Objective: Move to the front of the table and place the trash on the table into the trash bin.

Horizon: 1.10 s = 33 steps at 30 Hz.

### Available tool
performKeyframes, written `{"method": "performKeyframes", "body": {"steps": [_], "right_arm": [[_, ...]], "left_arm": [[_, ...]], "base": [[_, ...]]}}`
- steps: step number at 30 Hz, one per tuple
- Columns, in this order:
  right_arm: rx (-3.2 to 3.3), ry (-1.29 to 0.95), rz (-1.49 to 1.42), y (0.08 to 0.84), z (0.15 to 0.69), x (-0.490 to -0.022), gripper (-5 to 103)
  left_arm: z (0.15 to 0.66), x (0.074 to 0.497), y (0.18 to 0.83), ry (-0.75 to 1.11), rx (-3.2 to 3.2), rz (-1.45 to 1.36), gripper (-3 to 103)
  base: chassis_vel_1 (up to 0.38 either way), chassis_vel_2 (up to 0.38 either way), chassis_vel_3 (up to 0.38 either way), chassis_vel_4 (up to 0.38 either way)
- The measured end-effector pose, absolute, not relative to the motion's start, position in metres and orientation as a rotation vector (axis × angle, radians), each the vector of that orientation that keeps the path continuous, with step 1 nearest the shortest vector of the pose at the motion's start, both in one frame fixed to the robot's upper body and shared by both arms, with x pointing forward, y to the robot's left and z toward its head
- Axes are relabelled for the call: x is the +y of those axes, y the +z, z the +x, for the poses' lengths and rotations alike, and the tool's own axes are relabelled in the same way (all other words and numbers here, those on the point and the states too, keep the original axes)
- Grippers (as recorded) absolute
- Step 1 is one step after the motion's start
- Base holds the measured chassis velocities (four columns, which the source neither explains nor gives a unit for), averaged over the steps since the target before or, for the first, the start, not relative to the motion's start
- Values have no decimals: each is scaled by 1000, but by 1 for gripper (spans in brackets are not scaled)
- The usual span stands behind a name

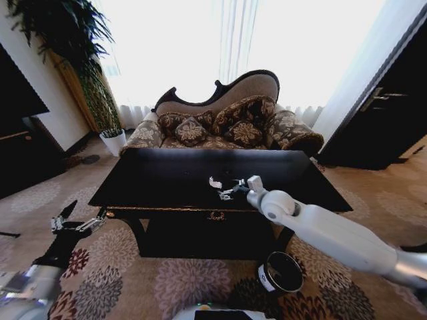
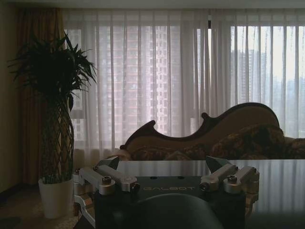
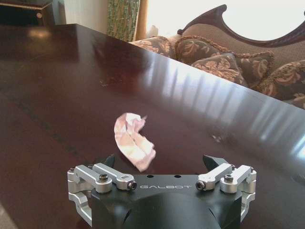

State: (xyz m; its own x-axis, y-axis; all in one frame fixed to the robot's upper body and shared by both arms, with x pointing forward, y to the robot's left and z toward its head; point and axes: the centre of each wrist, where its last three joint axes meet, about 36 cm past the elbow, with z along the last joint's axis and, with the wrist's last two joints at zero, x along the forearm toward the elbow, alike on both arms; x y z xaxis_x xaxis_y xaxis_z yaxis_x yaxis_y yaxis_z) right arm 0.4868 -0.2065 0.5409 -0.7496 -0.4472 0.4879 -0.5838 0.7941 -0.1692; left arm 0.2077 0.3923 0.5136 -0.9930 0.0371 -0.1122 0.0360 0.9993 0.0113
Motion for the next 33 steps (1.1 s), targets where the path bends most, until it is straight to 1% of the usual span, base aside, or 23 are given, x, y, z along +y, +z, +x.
{"method": "performKeyframes", "body": {"steps": [9,10,11,12,13,14,17,19,20,21,22,23,25,26,29,31,33], "right_arm": [[-2538,461,772,539,503,-188,100],[-2537,464,769,538,504,-188,102],[-2537,465,768,538,504,-188,98],[-2537,465,768,538,504,-188,98],[-2538,465,768,537,505,-188,94],[-2538,465,770,537,505,-188,94],[-2538,462,775,537,505,-187,77],[-2538,461,776,537,505,-187,77],[-2538,460,777,536,504,-186,66],[-2538,460,777,536,504,-186,66],[-2539,459,778,536,504,-186,61],[-2540,456,778,536,504,-186,61],[-2542,452,779,536,502,-187,49],[-2542,452,779,536,502,-187,49],[-2543,451,765,537,499,-195,33],[-2544,447,763,537,498,-196,33],[-2547,438,755,537,496,-198,23]], "left_arm": [[208,392,514,14,3028,56,100],[208,392,514,14,3029,56,100],[208,392,514,14,3028,56,100],[208,392,514,14,3028,56,100],[208,392,514,14,3028,56,100],[208,392,514,14,3028,56,100],[208,392,514,14,3028,56,100],[208,392,514,14,3029,56,100],[208,392,514,14,3028,56,100],[208,392,514,14,3028,56,100],[208,392,514,14,3029,56,100],[208,392,514,14,3028,56,100],[208,392,514,14,3028,56,100],[208,392,514,14,3028,56,100],[208,392,514,14,3029,56,100],[208,392,514,14,3028,56,100],[208,392,514,14,3028,56,100]], "base": [[0,0,0,0],[0,0,0,0],[0,0,0,0],[0,0,0,0],[0,0,0,0],[0,0,0,0],[0,0,0,0],[0,0,0,0],[0,0,0,0],[0,0,0,0],[0,0,0,0],[0,0,0,0],[0,0,0,0],[0,0,0,0],[0,0,0,0],[0,0,0,0],[0,0,0,0]]}}
